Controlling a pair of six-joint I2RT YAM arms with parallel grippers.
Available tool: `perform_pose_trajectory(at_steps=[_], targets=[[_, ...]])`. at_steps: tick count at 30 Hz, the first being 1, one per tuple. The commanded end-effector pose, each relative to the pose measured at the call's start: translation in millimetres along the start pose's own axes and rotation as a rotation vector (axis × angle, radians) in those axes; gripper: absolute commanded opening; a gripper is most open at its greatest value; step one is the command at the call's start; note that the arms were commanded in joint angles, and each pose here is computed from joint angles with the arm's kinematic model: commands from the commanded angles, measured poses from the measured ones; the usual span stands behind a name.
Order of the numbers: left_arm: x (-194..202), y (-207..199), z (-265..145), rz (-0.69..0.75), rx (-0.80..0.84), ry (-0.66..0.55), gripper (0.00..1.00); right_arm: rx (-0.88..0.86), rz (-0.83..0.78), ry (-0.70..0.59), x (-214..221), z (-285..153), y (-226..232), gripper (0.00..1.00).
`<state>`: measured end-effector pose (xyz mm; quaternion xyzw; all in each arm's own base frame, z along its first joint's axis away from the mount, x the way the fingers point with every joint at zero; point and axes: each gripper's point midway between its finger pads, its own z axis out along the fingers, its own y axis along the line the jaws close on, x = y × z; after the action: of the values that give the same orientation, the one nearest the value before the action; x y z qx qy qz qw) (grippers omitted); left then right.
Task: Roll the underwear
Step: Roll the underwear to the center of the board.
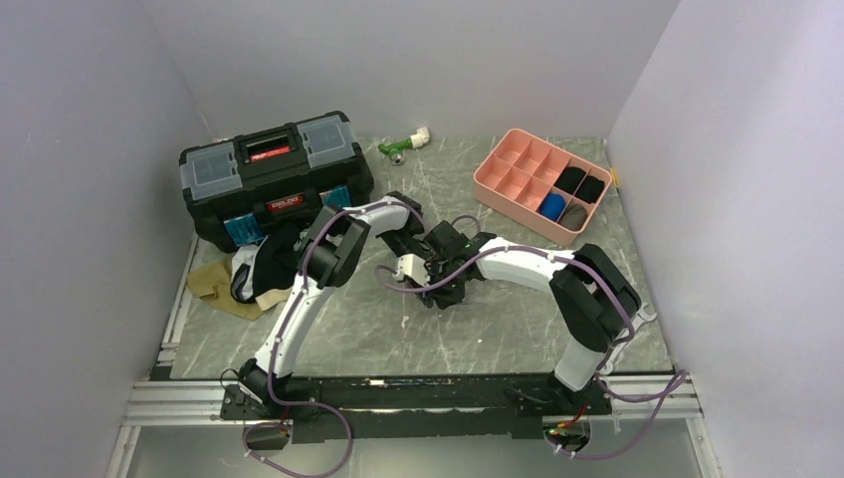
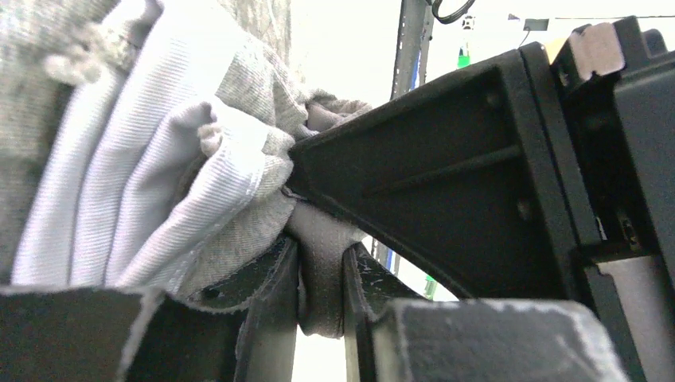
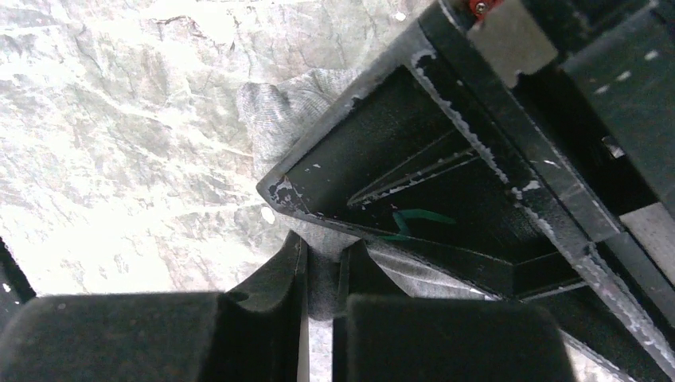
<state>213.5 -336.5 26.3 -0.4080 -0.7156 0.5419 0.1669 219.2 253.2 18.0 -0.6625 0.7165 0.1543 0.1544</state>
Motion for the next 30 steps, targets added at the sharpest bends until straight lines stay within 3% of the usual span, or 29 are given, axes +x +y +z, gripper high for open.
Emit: perform_pose_trajectory(at_steps=[1,12,22,30], targets=[[8.9,39.1,-5.9,0.117,-0.166,0.063,0.29,-0.159,0.039,0.056,19.0,16.5,34.1,0.00],[3.5,37.1,-33.6,0.109,-0.230,0.012,0.55,-0.166,0.054,0.084,28.5,12.8,39.5,0.00],[9.4,26.6,-58.7,0.125,-0.269,-0.031,0.60,-0.172,0.067,0.057,23.2,5.7,36.2,0.00],[13.3,12.7,-90.7,0.140,-0.323,-0.132,0.64,-0.197,0.093,0.013,13.7,-4.8,29.7,0.00]])
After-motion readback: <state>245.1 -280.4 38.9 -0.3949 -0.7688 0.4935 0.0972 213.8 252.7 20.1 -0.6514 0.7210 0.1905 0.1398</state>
